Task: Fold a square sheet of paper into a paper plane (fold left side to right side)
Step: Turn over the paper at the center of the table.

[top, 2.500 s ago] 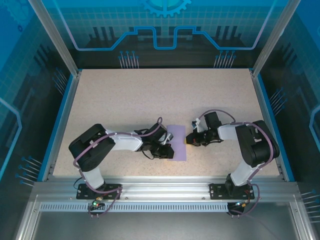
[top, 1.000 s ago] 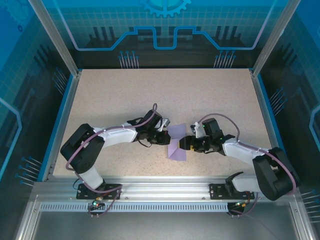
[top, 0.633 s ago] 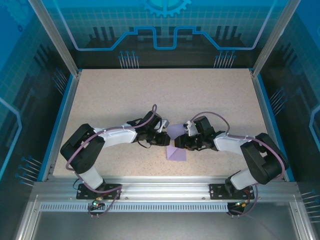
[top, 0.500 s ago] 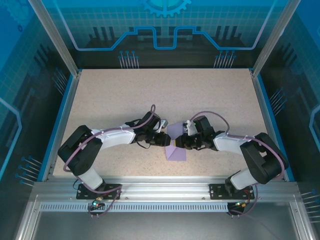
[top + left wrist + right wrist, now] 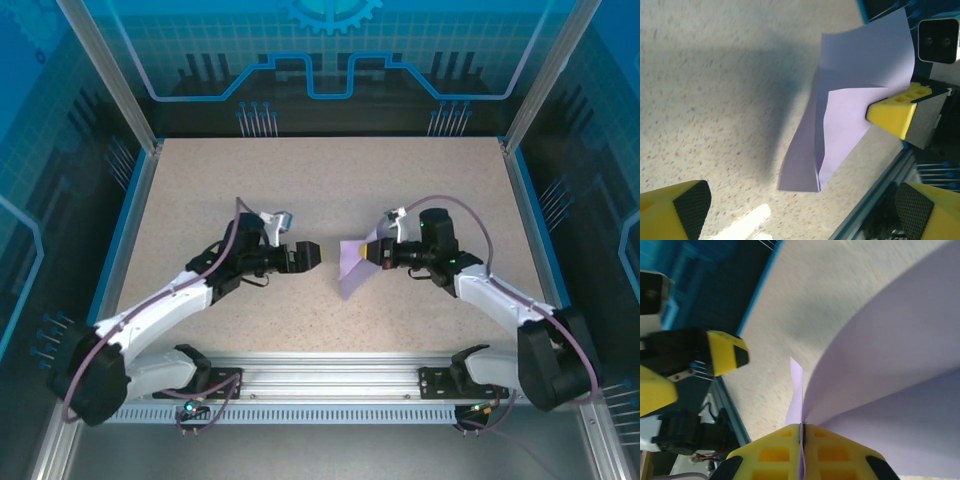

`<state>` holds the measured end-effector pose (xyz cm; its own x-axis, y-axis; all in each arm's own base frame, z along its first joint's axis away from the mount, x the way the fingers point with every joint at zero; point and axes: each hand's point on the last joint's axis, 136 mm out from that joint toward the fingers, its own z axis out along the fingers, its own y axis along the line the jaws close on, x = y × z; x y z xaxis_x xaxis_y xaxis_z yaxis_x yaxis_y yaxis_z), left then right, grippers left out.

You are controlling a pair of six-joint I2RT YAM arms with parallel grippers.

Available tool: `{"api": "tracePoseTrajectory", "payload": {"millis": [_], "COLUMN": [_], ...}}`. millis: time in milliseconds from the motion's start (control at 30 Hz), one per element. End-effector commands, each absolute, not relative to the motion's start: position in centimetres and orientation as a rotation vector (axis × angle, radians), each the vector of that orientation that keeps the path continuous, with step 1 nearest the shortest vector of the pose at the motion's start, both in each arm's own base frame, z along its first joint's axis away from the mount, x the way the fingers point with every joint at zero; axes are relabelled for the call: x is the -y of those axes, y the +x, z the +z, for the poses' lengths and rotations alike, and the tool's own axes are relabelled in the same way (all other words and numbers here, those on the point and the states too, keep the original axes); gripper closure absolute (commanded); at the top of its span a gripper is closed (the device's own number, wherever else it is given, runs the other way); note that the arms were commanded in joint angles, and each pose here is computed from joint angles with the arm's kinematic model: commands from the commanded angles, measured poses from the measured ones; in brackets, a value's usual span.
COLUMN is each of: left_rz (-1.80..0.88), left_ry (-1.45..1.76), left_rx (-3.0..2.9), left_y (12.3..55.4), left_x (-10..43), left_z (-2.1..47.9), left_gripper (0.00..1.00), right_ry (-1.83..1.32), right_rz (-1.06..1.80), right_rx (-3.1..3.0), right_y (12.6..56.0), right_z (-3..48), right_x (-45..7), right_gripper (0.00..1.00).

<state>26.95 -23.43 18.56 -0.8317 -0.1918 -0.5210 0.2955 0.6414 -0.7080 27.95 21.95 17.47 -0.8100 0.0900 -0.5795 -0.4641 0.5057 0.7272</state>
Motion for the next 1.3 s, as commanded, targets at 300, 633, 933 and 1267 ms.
{"api": "tracePoseTrajectory", "payload": {"millis": [300,633,933,1267], "left_rz": [-1.467,-1.552,-1.58,-1.546], "left_ry": [0.366,0.444,0.509,0.474], "left_rx": [-1.899,-1.833,-1.755,-1.791], "left_y": [24.3,24.2,23.0,23.2], "left_x": [25.7,27.2,28.0,27.7], "left_z": [30.6,33.0,35.0,34.0], "left_gripper": [0.01,0.02,0.31,0.71], "right_ry": [-0.716,-0.834,-0.806,-0.755], "right_rz": [1.455,1.52,1.528,1.519], "right_rx": [-1.744,-1.639,-1.668,-1.711], "right_y": [24.9,22.6,22.7,23.2], "right_z": [32.4,35.7,34.9,33.6], "right_x": [-24.3,-26.9,-27.4,-26.9], "right_gripper": [0.94,0.93,0.93,0.89]}}
